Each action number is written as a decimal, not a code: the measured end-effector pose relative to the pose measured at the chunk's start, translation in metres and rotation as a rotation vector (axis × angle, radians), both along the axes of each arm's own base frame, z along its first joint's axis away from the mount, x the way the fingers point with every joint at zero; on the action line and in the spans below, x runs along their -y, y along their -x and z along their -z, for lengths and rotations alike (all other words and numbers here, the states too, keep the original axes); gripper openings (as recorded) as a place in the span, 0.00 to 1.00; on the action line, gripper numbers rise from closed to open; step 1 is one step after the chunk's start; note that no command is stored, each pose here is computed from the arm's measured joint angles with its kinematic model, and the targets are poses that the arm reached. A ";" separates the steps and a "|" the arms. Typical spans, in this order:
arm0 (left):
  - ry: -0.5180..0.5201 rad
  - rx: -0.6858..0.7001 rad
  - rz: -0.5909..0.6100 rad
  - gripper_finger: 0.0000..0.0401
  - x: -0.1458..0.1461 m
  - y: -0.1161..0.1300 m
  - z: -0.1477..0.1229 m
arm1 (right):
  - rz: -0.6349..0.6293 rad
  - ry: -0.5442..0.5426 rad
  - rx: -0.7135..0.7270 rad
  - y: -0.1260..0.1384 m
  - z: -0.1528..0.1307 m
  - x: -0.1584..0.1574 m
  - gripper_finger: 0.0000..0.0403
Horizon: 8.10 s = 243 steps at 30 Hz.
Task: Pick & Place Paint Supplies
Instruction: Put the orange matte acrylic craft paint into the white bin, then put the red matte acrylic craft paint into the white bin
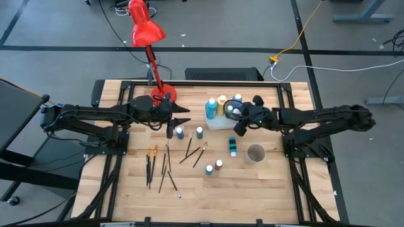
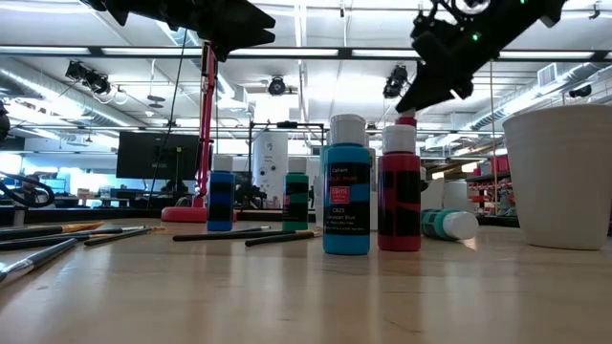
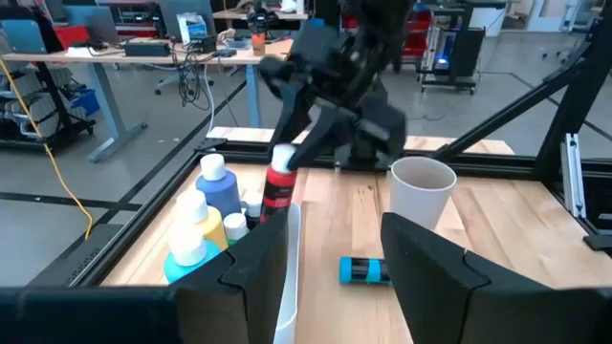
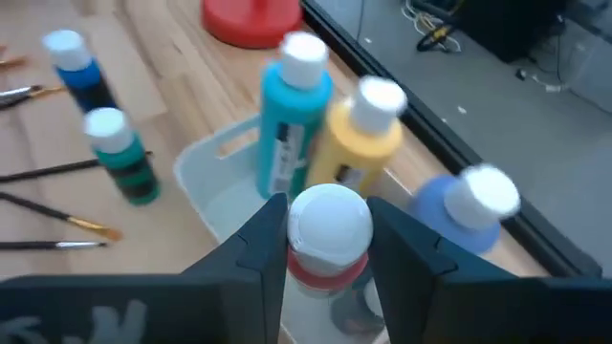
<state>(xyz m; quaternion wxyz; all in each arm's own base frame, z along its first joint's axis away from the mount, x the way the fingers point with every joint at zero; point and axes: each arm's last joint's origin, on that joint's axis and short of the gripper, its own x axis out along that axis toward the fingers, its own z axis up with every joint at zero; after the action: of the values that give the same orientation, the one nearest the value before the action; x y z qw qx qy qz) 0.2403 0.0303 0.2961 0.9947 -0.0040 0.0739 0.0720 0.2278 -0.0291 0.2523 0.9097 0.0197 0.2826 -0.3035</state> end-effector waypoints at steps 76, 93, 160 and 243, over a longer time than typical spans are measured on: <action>-0.004 0.004 0.000 0.44 0.000 0.000 0.000 | -0.656 -0.056 0.502 -0.007 0.033 -0.065 0.48; 0.025 0.006 -0.003 0.44 0.000 0.000 0.000 | -0.871 -0.265 0.255 -0.054 0.070 -0.103 0.48; -0.007 -0.006 0.002 0.44 0.000 0.000 0.001 | -0.289 -0.057 -0.138 -0.013 0.023 0.038 0.30; -0.007 -0.006 0.002 0.44 0.000 0.000 0.001 | -0.160 0.014 -0.187 -0.018 0.051 0.071 0.39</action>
<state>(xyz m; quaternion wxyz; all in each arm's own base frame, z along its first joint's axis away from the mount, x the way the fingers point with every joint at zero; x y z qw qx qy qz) 0.2405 0.0302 0.2954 0.9945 -0.0003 0.0767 0.0714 0.2463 -0.0998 0.2010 0.9008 -0.0376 0.3648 -0.2326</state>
